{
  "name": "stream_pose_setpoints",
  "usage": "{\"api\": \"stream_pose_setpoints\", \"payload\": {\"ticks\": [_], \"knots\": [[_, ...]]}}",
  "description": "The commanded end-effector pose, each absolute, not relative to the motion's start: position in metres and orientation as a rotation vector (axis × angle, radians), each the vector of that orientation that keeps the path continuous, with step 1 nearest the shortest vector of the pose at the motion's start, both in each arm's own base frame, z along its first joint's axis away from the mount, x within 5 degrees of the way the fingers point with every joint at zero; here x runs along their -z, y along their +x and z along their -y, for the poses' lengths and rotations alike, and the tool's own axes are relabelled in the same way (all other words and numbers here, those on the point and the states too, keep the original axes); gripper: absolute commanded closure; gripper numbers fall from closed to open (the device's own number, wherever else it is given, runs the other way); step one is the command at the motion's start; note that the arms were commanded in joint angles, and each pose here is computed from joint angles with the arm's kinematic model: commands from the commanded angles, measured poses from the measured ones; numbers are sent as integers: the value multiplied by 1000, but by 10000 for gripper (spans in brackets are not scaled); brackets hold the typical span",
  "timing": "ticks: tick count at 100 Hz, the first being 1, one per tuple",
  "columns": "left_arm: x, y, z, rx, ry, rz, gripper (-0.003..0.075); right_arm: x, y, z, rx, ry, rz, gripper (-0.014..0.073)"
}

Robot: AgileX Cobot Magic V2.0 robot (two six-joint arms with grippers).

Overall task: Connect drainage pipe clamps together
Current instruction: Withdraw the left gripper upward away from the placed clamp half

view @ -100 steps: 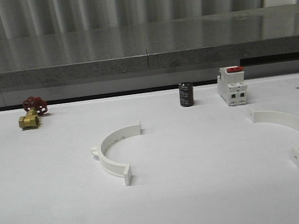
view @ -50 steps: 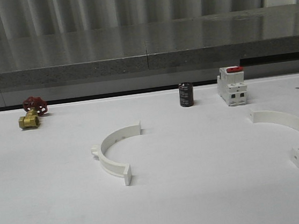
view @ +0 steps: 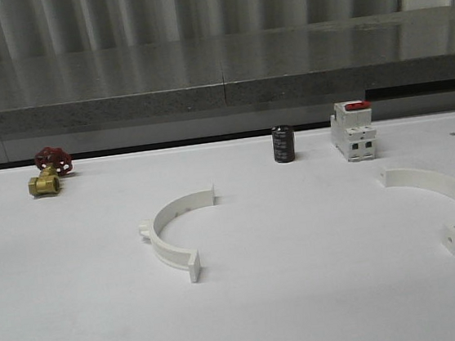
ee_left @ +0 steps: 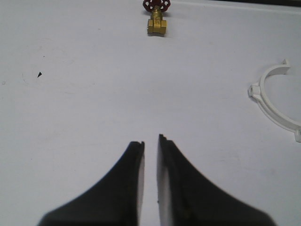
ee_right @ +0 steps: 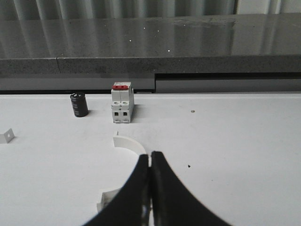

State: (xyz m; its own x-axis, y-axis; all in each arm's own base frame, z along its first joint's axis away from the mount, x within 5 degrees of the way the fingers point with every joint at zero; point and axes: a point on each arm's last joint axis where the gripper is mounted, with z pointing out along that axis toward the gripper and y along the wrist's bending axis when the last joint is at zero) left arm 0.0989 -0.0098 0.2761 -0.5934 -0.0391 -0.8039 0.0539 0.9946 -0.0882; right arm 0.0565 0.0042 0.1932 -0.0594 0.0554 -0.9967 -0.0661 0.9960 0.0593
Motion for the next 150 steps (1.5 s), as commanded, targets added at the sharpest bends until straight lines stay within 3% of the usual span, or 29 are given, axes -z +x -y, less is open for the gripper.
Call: {"api": "stream_pose_setpoints", "payload": {"ticks": [1,21,36,66,92,102,119,128,150], "knots": [[-292,104,10,130,3,-2088,741,-210,54,-3,-90,-8,-1479,663],[-292,104,10,130,3,-2090,741,-219,54,-4,-102,0,-1514,663],[-292,104,10,130,3,-2090,741,-254,59,-5,-159,35,-1584,663],[-292,104,10,130,3,-2090,741,-325,113,-14,-196,21,-2005,663],[-292,104,10,130,3,-2090,741,-327,170,-18,-193,25,-2203,645],[-292,104,10,130,3,-2090,741,-316,183,-18,-191,29,-2271,523],[-292,104,10,130,3,-2090,741,-303,195,-19,-188,34,-2334,102],[-292,104,10,130,3,-2090,741,-300,199,-19,-186,35,-2344,-50],[-292,104,10,130,3,-2090,741,-290,223,-20,-166,26,-2432,-49]]}}
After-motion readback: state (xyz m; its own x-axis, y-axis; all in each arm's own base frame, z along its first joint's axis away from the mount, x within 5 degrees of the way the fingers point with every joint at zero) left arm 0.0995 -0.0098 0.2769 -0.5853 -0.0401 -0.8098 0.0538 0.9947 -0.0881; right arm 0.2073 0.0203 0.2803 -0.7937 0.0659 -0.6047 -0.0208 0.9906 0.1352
